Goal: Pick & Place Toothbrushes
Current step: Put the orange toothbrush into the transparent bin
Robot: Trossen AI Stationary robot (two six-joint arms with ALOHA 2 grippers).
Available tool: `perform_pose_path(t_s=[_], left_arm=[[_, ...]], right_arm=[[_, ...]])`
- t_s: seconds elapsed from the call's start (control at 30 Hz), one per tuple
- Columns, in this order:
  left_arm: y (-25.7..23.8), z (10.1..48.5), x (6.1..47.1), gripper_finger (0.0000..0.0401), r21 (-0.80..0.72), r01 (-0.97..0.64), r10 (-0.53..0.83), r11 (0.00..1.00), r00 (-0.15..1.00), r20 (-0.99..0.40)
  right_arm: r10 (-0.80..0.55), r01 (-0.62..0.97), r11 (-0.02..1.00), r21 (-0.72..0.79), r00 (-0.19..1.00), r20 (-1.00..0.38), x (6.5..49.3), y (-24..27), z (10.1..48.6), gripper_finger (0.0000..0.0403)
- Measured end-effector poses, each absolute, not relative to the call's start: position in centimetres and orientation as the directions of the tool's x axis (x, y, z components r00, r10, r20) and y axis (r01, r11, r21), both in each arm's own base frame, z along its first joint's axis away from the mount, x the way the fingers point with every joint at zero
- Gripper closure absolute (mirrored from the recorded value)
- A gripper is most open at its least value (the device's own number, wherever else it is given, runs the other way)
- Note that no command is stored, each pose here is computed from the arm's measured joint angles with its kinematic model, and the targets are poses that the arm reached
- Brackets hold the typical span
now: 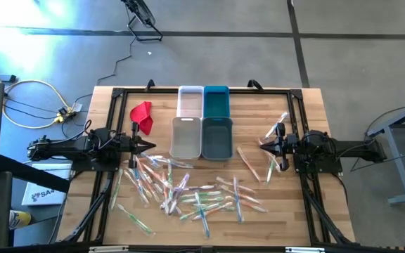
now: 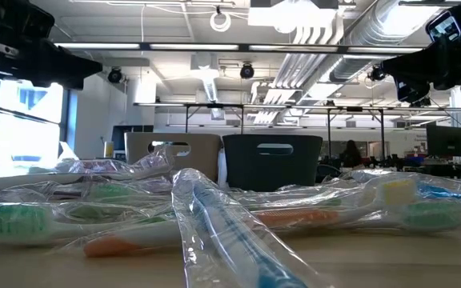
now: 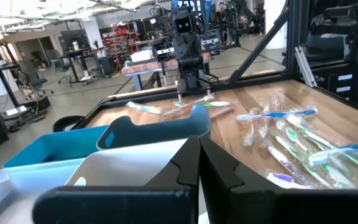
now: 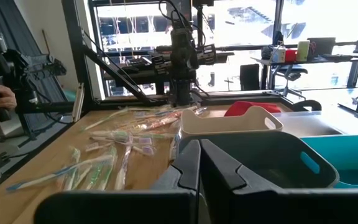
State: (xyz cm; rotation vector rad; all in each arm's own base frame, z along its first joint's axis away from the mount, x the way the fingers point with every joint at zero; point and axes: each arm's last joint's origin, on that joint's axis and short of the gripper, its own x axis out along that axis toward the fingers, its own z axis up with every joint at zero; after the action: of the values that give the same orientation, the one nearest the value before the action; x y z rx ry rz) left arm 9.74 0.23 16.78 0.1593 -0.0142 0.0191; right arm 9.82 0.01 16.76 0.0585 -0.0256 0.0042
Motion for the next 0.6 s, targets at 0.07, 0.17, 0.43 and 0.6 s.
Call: perform_pose_path(t_s=[0.07,0.17,0.43,0.6], left_arm=[[0.2,16.8,9.7,0.0401,0.146,-0.02,0.018,0.989,1.0,0.016],[0.2,16.8,9.7,0.0401,0.144,-0.02,0.018,0.989,1.0,0.016],[0.2,16.8,9.7,0.0401,0.149,-0.02,0.018,0.989,1.0,0.015],[0.2,16.8,9.7,0.0401,0.148,-0.02,0.018,0.989,1.0,0.015]], right_arm=[[0.004,-0.005,0.998,0.058,1.0,0.028,9.8,0.0,16.8,0.0398],[0.004,-0.007,0.998,0.058,0.999,0.05,9.8,0.0,17.0,0.0398],[0.003,-0.011,0.998,0.055,0.989,0.145,9.7,0.0,17.9,0.0398],[0.003,-0.015,0.998,0.054,0.979,0.202,9.6,0.0,18.5,0.0398]])
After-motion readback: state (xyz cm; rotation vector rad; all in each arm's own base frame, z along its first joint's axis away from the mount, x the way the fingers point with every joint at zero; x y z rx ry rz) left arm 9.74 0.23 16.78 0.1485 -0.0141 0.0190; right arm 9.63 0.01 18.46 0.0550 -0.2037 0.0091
